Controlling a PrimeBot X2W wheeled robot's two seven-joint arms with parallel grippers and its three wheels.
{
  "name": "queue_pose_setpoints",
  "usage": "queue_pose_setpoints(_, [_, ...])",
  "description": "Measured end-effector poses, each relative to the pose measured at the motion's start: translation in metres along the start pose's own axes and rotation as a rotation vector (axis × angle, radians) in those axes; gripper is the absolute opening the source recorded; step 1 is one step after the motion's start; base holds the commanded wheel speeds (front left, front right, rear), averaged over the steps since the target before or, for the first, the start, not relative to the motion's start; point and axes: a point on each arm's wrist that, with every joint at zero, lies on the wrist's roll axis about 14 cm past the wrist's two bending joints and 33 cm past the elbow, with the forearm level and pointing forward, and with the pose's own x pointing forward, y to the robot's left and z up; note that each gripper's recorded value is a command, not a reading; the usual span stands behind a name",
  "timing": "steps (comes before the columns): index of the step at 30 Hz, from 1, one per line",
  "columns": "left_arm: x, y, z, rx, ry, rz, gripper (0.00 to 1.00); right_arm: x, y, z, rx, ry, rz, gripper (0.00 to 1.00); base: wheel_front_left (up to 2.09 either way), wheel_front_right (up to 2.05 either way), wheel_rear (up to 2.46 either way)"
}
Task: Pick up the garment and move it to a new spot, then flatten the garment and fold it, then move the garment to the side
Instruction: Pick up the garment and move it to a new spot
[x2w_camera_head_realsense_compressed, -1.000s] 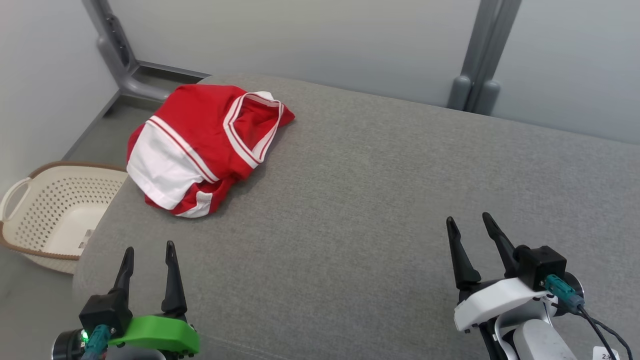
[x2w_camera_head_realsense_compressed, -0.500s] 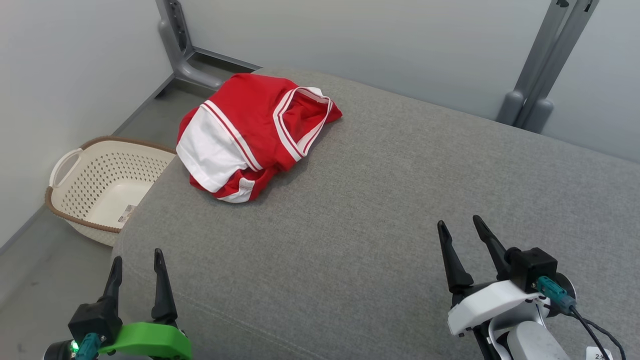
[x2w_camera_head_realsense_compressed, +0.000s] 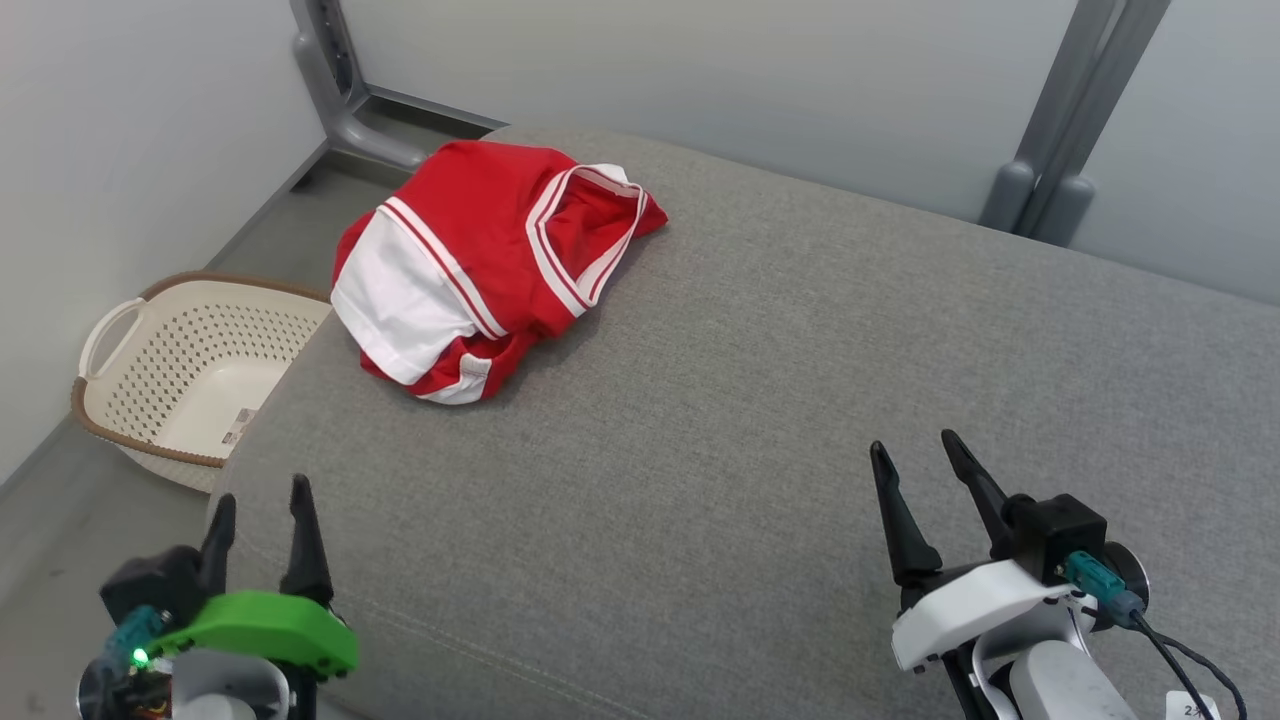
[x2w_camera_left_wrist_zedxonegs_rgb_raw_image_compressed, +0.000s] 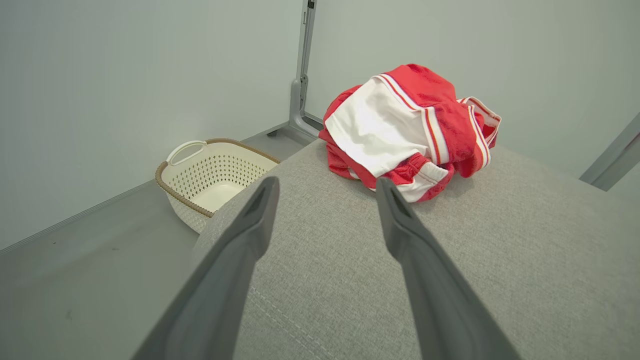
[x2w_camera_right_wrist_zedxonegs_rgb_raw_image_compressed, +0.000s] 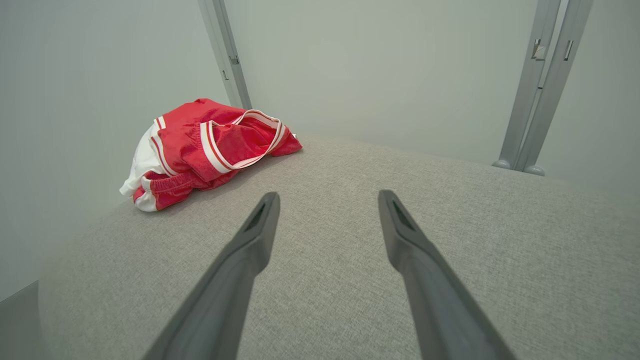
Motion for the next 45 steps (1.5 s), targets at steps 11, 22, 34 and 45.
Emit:
queue_pose_setpoints(11, [0.103,-0.026,0.046,-0.106,0.034,-0.040,1.00,0.017,-0.025,-0.002,-0.071,0.004,-0.028,1.00,0.00,0.00,0.00])
queue_pose_setpoints(22, [0.189,-0.057,0.026,-0.197,0.230,-0.007,1.00,0.014,-0.072,-0.025,-0.089,0.073,-0.126,1.00,0.00,0.00,0.00])
queue_pose_setpoints(34, [0.220,-0.092,-0.061,-0.194,0.517,0.014,1.00,-0.010,-0.114,-0.053,-0.055,0.138,-0.243,1.00,0.00,0.00,0.00])
queue_pose_setpoints(45, [0.233,-0.119,-0.037,-0.088,0.406,-0.072,0.00,-0.028,-0.123,-0.052,-0.025,0.131,-0.295,1.00,0.00,0.00,0.00])
